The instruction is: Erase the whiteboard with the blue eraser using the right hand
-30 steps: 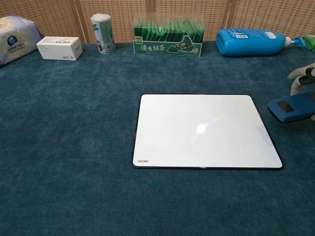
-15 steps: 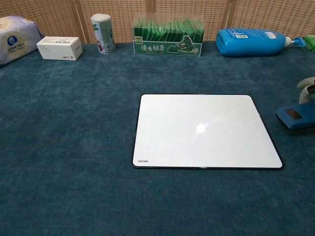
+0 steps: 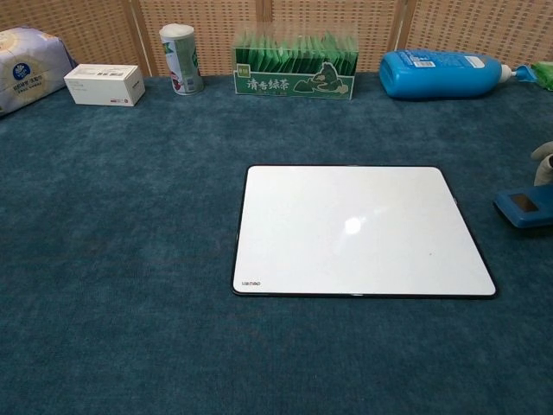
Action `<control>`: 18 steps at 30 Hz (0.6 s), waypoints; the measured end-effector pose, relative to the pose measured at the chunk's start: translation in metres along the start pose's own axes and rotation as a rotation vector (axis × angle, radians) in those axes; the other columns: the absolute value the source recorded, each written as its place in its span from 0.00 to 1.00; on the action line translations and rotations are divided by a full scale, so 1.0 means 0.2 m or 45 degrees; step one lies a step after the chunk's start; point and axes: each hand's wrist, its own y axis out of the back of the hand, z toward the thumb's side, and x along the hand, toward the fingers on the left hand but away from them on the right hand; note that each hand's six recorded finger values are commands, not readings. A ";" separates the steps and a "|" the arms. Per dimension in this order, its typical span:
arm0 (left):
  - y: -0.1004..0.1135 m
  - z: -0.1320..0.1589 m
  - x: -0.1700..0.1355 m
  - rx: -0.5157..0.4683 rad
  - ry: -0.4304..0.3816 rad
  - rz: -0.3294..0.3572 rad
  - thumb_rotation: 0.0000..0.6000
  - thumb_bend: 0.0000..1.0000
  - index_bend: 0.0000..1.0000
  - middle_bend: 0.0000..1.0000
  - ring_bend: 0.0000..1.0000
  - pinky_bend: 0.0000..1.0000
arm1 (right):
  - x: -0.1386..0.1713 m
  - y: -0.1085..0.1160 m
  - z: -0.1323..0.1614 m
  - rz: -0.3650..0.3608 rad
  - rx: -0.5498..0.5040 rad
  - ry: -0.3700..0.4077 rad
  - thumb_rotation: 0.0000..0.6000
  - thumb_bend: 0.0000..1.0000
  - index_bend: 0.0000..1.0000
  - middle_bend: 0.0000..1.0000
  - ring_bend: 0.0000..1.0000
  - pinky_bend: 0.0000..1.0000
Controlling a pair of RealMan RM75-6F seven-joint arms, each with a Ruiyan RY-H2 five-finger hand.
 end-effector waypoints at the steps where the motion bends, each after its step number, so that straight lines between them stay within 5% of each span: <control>1: 0.00 0.00 0.00 0.000 0.000 0.000 1.00 0.26 0.36 0.28 0.26 0.08 | 0.00 0.00 0.00 -0.002 -0.002 0.003 1.00 0.41 0.72 0.13 0.00 0.00; 11: -0.01 0.00 0.00 0.000 0.001 -0.002 1.00 0.26 0.36 0.28 0.26 0.08 | 0.02 0.04 0.18 -0.026 0.004 0.110 1.00 0.41 0.72 0.13 0.00 0.00; 18: -0.01 -0.01 -0.01 -0.003 0.012 -0.004 1.00 0.26 0.36 0.28 0.26 0.08 | 0.01 0.03 0.17 -0.015 0.012 0.096 1.00 0.41 0.72 0.13 0.00 0.00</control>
